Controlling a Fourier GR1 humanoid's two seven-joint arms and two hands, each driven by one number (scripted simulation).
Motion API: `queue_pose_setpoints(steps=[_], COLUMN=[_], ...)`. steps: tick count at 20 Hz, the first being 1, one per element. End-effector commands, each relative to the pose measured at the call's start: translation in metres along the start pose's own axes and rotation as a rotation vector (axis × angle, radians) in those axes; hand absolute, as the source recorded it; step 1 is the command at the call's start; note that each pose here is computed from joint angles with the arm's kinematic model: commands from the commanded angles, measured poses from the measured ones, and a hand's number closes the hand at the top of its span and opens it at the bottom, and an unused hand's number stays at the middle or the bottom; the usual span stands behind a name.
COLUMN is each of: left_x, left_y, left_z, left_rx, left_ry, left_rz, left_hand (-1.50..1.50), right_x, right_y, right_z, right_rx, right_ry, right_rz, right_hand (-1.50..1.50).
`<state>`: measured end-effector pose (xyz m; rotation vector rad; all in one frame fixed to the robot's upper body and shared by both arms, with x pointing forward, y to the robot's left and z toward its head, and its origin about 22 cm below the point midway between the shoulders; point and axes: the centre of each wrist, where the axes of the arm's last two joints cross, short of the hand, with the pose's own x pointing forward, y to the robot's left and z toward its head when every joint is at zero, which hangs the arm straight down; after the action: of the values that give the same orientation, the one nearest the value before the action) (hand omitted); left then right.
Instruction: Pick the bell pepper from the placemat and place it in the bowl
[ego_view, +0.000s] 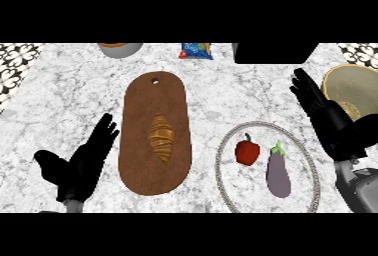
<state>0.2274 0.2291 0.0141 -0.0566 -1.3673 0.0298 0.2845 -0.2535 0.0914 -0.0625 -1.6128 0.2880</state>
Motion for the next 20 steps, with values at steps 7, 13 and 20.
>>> queue_pose_setpoints(steps=[7, 13, 20], left_x=[0.057, 0.074, 0.099], left_y=[0.044, 0.039, 0.042], left_z=[-0.022, -0.038, -0.049], left_rx=[0.191, 0.196, 0.188], left_ry=[-0.280, -0.312, -0.312], left_rz=[-0.321, -0.391, -0.408], left_hand=[0.00, 0.00, 0.00], right_x=[-0.027, -0.122, -0.077], right_y=[-0.096, -0.076, -0.110], right_z=[0.012, 0.044, 0.023], right_rx=[-0.150, -0.066, 0.117], right_ry=[-0.064, -0.325, -0.266], right_rz=[0.289, -0.175, 0.209], right_hand=[1.50, -1.50, -1.50])
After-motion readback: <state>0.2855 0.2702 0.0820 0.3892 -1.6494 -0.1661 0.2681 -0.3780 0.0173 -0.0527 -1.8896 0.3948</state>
